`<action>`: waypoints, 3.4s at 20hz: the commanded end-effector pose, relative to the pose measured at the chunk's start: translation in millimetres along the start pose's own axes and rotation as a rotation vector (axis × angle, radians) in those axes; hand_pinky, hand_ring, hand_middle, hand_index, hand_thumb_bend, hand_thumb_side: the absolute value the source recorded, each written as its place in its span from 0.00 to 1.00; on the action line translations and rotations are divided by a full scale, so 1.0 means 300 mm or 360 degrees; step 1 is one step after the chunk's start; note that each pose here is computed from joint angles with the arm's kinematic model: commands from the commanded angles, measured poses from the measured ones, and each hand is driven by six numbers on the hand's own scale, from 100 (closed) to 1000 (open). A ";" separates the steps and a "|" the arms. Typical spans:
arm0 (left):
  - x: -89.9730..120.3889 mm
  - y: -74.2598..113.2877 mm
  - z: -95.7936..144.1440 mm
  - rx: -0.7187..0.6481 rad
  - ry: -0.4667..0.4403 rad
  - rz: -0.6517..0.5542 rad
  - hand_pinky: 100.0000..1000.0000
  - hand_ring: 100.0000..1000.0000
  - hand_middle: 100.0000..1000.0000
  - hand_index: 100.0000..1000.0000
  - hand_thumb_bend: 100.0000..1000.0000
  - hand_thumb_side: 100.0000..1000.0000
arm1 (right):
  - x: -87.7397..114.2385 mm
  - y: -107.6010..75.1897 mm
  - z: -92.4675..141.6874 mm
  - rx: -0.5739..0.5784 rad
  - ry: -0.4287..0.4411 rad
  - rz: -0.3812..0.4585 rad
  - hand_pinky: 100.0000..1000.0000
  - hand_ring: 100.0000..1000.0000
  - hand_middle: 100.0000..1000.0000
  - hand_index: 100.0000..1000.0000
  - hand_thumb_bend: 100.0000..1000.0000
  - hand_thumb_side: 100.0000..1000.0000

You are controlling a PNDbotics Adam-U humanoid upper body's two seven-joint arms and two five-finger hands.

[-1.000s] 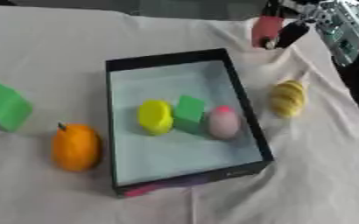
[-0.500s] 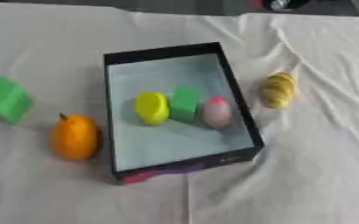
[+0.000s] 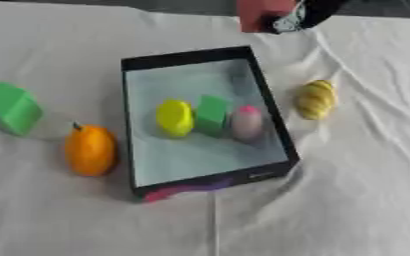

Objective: Pick up objects on the table and place them in the box.

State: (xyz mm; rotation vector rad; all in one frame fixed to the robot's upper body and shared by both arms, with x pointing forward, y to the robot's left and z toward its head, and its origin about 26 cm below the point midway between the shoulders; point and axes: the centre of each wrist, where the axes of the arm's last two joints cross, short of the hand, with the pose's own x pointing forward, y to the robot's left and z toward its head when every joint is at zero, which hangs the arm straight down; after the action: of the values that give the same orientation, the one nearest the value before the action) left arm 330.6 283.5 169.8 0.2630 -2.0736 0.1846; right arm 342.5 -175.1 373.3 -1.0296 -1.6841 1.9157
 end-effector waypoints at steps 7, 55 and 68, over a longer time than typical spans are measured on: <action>0.033 0.016 -0.021 0.0013 -0.0067 -0.0012 0.69 0.80 0.61 0.70 0.00 0.79 | 0.059 0.069 -0.103 0.0144 -0.0094 -0.0118 0.70 0.62 0.60 0.67 0.36 0.20; 0.030 0.009 -0.019 -0.0023 -0.0060 -0.0021 0.69 0.80 0.61 0.70 0.00 0.79 | -0.028 0.057 -0.012 0.0107 0.0002 -0.0129 0.82 0.84 0.84 0.91 0.38 0.19; 0.034 0.020 -0.022 -0.0007 -0.0072 -0.0038 0.69 0.80 0.61 0.70 0.00 0.79 | -0.196 0.154 0.270 0.0082 0.0374 -0.0439 0.81 0.83 0.83 0.90 0.32 0.09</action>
State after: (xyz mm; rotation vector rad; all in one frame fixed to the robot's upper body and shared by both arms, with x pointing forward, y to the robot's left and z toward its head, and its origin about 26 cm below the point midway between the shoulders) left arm 331.0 283.2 170.8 0.2574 -2.0811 0.1753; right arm 338.6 -271.4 326.9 -0.8438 -1.5242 1.6151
